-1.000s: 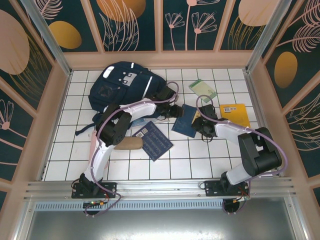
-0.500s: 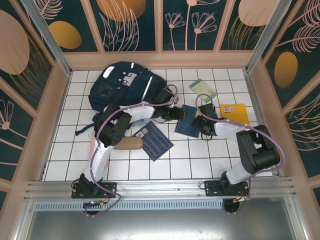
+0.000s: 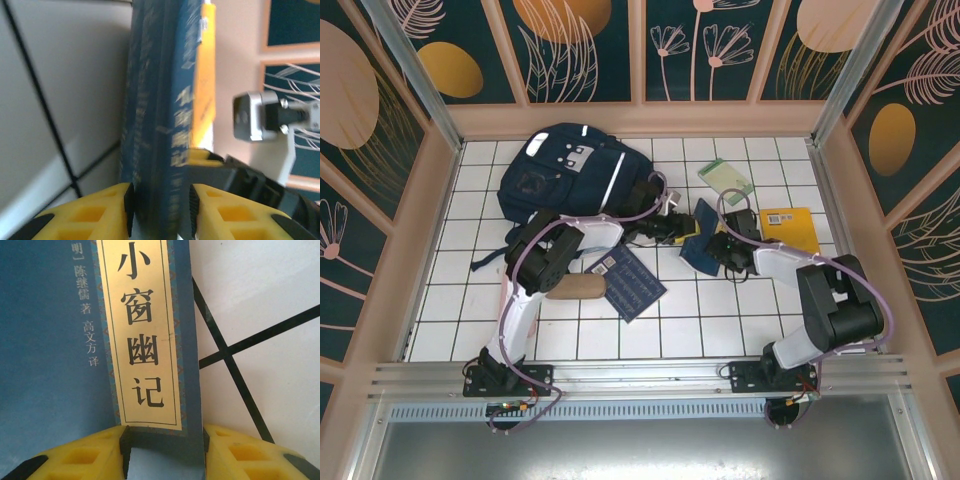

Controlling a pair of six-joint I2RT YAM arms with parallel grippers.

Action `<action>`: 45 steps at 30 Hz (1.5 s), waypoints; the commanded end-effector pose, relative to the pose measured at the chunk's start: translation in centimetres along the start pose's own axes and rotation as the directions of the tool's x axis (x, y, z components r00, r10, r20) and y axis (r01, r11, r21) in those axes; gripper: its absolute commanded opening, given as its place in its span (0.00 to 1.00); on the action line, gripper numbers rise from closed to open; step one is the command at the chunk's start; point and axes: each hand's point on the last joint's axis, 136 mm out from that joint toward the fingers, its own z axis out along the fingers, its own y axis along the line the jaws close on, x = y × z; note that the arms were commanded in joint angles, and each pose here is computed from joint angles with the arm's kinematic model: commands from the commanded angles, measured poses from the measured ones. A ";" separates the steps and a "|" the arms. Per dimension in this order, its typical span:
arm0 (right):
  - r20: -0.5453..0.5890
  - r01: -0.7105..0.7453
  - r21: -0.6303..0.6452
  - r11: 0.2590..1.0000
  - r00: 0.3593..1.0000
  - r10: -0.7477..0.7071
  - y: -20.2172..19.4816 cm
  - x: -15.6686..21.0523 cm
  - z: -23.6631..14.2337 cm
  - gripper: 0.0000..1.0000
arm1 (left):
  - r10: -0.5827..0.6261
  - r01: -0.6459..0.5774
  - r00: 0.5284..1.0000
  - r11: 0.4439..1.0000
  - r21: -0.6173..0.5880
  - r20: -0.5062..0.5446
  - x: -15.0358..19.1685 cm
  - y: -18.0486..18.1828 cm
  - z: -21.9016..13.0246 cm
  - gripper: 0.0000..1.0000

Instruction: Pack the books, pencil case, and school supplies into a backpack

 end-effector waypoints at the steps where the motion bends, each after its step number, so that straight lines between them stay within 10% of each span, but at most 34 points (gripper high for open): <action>1: 0.011 -0.007 -0.065 0.998 1.000 0.008 0.9 -0.3 -0.5 0.41 | 0.002 0.007 0.997 0.994 0.113 -0.082 1.8 -3.2 0.4 0.37; 7: 0.019 -0.011 -0.074 0.997 1.000 0.012 0.8 -0.7 -1.1 0.43 | 0.037 -0.037 0.997 0.999 0.008 -0.073 1.5 -1.7 0.4 0.21; 13: 0.012 -0.051 -0.203 0.978 0.998 0.055 2.2 -2.0 -2.9 0.70 | 0.052 -0.051 0.998 0.998 0.029 -0.029 -0.1 -3.2 -1.3 0.00; 20: 0.028 -0.053 -0.418 0.907 0.997 0.072 4.8 -4.5 -6.3 0.86 | 0.054 -0.056 0.998 0.985 0.165 0.016 -2.2 -6.7 -4.9 0.00; 31: -0.079 -0.108 -0.710 0.696 0.994 0.073 8.4 -5.7 -9.4 0.86 | 0.105 -0.110 0.994 0.950 0.293 0.034 -2.5 -11.6 -7.5 0.00; 37: -0.094 -0.112 -0.756 0.645 0.994 0.063 9.2 -6.1 -10.2 0.68 | 0.106 -0.106 0.994 0.942 0.320 0.018 -1.9 -11.8 -7.8 0.00; 43: -0.089 -0.112 -0.743 0.660 0.994 0.068 8.8 -6.5 -10.2 0.01 | 0.123 -0.123 0.992 0.957 0.263 0.018 -1.9 -11.0 -7.6 0.00; 45: -0.086 -0.110 -0.732 0.673 0.994 0.068 8.6 -6.5 -10.0 0.00 | 0.137 -0.140 0.990 0.966 0.217 0.032 -2.3 -10.6 -7.6 0.05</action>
